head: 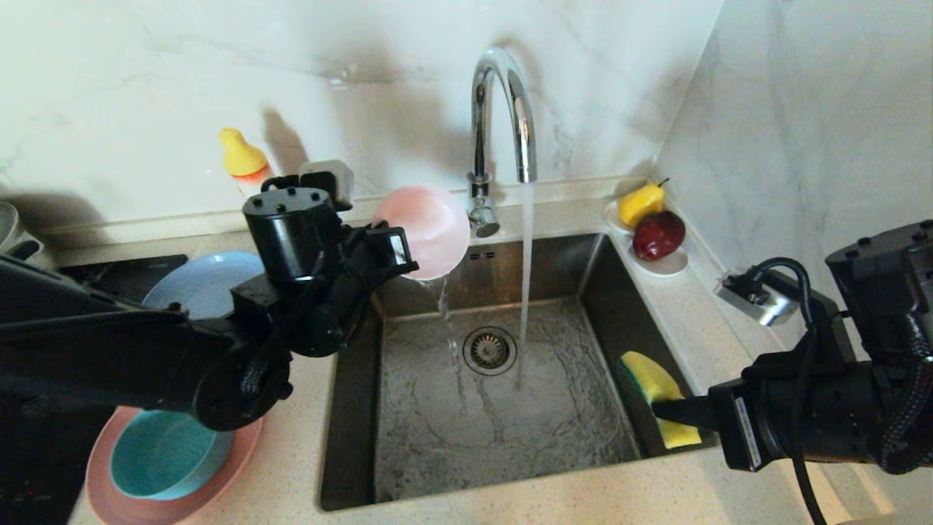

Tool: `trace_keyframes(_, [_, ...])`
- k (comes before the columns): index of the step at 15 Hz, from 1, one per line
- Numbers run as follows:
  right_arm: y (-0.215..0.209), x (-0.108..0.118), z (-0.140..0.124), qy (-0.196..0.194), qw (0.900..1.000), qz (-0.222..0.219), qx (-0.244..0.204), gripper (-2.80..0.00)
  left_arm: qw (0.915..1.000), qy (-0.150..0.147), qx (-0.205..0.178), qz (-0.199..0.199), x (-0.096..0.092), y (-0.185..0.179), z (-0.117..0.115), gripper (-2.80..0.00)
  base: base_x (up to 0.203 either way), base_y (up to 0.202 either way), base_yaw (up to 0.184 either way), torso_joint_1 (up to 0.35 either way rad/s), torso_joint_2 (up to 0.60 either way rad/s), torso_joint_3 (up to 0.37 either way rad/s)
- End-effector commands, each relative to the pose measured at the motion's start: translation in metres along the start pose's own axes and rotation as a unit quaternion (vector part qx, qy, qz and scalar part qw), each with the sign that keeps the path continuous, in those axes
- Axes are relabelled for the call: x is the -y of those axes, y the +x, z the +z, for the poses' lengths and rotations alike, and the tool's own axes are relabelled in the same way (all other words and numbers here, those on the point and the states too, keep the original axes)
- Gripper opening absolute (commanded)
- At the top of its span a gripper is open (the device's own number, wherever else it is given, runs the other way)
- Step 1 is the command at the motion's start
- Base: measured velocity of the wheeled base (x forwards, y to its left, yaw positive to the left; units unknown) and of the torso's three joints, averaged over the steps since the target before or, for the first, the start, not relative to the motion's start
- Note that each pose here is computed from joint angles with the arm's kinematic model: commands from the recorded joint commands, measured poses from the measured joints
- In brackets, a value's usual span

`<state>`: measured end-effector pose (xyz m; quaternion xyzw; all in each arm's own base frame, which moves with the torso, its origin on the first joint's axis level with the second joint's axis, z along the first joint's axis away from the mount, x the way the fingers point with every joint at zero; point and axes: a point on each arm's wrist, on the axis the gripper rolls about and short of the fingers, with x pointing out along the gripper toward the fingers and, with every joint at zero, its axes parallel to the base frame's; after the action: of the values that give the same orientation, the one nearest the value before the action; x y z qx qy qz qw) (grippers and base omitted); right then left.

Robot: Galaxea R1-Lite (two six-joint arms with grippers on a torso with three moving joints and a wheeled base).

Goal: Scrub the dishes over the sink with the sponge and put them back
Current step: Wash the bowl

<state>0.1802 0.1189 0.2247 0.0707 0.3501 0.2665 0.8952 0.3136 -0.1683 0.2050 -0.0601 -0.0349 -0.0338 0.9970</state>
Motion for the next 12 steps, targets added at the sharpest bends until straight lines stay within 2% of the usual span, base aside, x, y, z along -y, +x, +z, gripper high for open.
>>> trace_keyframes(1, [0.004, 0.001, -0.001, 0.002, 1.0, -0.001, -0.008, -2.8, 0.9991, -0.016, 0.037, -0.016, -0.008, -0.018, 0.018, -2.8, 0.0, 0.0, 0.0, 0.0, 0.0, 0.0])
trace_keyframes(3, [0.004, 0.001, -0.001, 0.002, 1.0, -0.001, -0.008, -2.8, 0.998, -0.021, 0.055, -0.025, -0.014, -0.027, 0.021, -2.8, 0.0, 0.0, 0.0, 0.0, 0.0, 0.0])
trace_keyframes(6, [0.005, 0.001, -0.001, 0.001, 1.0, -0.002, -0.009, -2.8, 0.9906, -0.034, 0.106, -0.08, -0.019, -0.042, 0.032, -2.8, 0.0, 0.0, 0.0, 0.0, 0.0, 0.0])
trace_keyframes(12, [0.007, 0.001, -0.001, 0.003, 1.0, -0.002, -0.012, -2.8, 0.9851, -0.034, 0.135, -0.102, -0.025, -0.056, 0.048, -2.8, 0.0, 0.0, 0.0, 0.0, 0.0, 0.0])
